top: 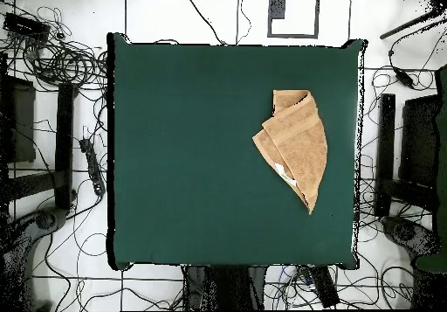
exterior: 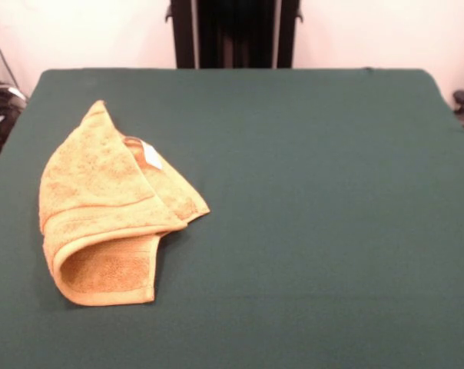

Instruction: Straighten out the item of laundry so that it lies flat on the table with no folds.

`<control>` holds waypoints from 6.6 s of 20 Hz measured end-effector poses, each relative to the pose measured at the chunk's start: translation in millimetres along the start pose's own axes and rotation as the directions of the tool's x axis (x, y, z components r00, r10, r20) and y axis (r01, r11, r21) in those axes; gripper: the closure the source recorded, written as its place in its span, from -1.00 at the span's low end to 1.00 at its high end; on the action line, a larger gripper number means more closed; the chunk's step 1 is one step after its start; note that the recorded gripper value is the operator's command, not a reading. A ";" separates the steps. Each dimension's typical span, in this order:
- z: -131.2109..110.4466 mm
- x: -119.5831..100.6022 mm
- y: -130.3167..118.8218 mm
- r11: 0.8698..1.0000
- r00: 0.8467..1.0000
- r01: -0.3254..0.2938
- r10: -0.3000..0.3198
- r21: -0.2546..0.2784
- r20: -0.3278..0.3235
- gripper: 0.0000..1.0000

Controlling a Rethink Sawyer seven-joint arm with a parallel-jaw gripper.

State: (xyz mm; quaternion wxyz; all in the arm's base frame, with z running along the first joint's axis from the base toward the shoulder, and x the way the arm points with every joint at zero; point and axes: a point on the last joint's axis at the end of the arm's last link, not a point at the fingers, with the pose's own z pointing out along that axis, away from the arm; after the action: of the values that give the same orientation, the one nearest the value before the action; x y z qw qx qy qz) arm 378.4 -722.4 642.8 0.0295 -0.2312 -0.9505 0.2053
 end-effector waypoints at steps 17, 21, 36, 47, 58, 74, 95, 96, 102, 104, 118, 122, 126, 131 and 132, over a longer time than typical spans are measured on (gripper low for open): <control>101.6 -30.2 -66.0 0.972 0.968 -0.199 0.174 -0.128 -0.182 -1.00; 90.0 -45.3 -42.9 0.958 0.985 -0.147 0.118 -0.245 -0.129 -1.00; 37.7 -55.6 60.0 0.843 0.956 0.237 -0.113 -0.484 0.271 -1.00; 23.1 -81.5 174.2 0.849 0.953 0.286 -0.204 -0.444 0.224 -1.00; 70.1 -111.6 178.4 0.898 0.945 0.316 -0.268 -0.305 0.189 -1.00; 146.8 -127.2 164.8 0.946 0.960 0.278 -0.273 -0.168 0.053 -1.00; 320.2 -90.1 71.5 0.932 0.996 0.071 -0.050 -0.357 0.069 -1.00; 326.4 -88.8 70.2 0.930 0.997 0.065 -0.044 -0.363 0.065 -1.00; 373.1 -85.8 65.6 0.912 0.999 0.009 0.005 -0.410 0.034 -1.00; 384.1 -86.2 65.3 0.909 1.000 -0.006 0.015 -0.416 0.019 -1.00; 453.5 -98.0 74.8 0.867 0.992 -0.114 0.072 -0.485 -0.104 -1.00; 448.5 -107.4 76.0 0.848 0.994 -0.103 0.077 -0.519 -0.073 -1.00; 429.1 -115.0 67.6 0.838 0.996 -0.077 0.087 -0.540 -0.007 -1.00; 374.4 -124.2 62.7 0.821 0.964 0.104 0.054 -0.561 0.259 -1.00; 367.9 -123.1 64.2 0.818 0.956 0.131 0.046 -0.560 0.291 -1.00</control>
State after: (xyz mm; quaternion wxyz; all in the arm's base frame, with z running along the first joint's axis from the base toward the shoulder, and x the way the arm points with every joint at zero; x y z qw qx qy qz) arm 460.0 -864.6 285.4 -0.1771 -0.1750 -0.9667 -0.0589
